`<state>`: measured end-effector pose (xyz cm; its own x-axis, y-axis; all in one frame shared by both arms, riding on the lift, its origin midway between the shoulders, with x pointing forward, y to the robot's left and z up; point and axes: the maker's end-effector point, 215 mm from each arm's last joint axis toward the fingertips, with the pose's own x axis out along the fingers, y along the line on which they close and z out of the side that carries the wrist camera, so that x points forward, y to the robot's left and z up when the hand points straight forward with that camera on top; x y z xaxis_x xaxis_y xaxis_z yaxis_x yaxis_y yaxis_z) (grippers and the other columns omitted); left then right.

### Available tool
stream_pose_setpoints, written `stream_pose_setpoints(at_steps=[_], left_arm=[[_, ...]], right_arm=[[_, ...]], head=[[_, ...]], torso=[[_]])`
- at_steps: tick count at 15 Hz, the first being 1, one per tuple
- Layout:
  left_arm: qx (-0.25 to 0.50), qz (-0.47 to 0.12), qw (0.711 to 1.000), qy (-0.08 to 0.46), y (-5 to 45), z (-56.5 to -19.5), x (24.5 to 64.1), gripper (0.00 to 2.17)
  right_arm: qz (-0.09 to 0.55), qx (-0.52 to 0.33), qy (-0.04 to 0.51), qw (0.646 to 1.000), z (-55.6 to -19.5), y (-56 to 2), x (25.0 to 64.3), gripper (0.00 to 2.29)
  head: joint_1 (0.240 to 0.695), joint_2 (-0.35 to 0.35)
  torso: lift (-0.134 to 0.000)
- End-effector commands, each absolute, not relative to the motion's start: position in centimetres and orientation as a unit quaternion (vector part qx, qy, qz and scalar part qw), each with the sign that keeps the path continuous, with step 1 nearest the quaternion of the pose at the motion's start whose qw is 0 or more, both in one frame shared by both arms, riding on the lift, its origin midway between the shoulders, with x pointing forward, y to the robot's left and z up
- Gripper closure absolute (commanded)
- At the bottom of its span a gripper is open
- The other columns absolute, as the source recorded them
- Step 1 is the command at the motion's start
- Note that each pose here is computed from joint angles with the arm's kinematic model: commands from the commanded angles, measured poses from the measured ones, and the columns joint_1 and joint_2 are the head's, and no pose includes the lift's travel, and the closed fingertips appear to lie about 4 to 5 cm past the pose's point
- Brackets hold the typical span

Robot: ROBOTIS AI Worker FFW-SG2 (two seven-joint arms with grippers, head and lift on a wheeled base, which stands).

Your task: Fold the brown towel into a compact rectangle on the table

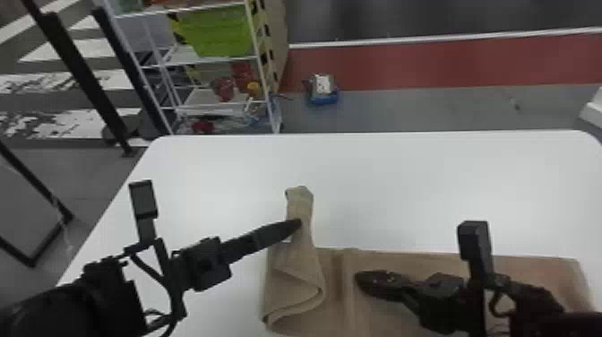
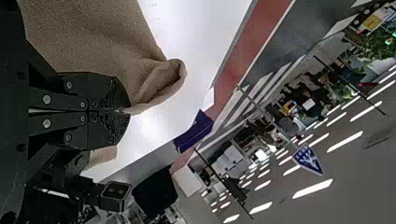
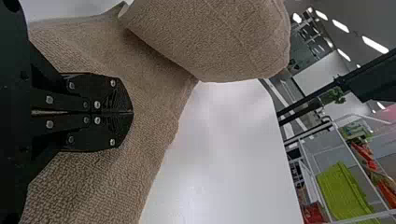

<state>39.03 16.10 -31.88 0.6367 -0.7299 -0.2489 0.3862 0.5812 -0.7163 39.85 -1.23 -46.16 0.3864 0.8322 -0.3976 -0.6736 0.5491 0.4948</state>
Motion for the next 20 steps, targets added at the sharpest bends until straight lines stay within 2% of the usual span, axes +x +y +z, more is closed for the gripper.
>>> stream_pose_setpoints(at_steps=[1,4,6,11,14,16,18,19,20], left_arm=[[-0.326,-0.329,0.846,0.263,16.7,-31.3,39.0,1.42],[-0.331,-0.332,0.845,0.259,16.9,-30.8,38.8,1.42],[-0.333,-0.336,0.842,0.26,16.7,-30.8,38.6,1.42],[-0.334,-0.343,0.838,0.262,16.2,-30.7,38.4,1.42],[-0.331,-0.344,0.84,0.258,16.2,-30.4,38.7,1.42],[-0.33,-0.342,0.84,0.261,16.1,-30.5,38.7,1.42],[-0.332,-0.347,0.835,0.269,15.6,-30.7,38.4,1.42],[-0.334,-0.352,0.83,0.276,15.0,-30.9,38.1,1.42],[-0.334,-0.358,0.826,0.279,14.4,-30.9,37.9,1.42]], right_arm=[[0.473,0.122,0.329,0.808,-47.3,0.9,40.0,2.1],[0.486,0.108,0.334,0.8,-47.8,3.1,40.1,2.1],[0.486,0.098,0.318,0.808,-47.6,3.6,40.9,2.1],[0.49,0.111,0.292,0.814,-45.4,4.0,40.7,2.03],[0.488,0.123,0.263,0.823,-43.3,2.8,41.5,1.7],[0.482,0.121,0.242,0.833,-41.9,1.8,42.4,1.28],[0.468,0.117,0.225,0.847,-40.8,0.2,43.5,1.12],[0.452,0.113,0.217,0.858,-40.5,-1.6,44.3,0.96],[0.438,0.114,0.215,0.865,-40.5,-3.2,44.9,0.92]], head=[[0.695,0.201],[0.695,0.252],[0.695,0.273],[0.695,0.285],[0.695,0.284],[0.695,0.269],[0.695,0.256],[0.695,0.247],[0.695,0.236]], torso=[[-0.124],[-0.124],[-0.124],[-0.124],[-0.124],[-0.124],[-0.124],[-0.124],[-0.124]])
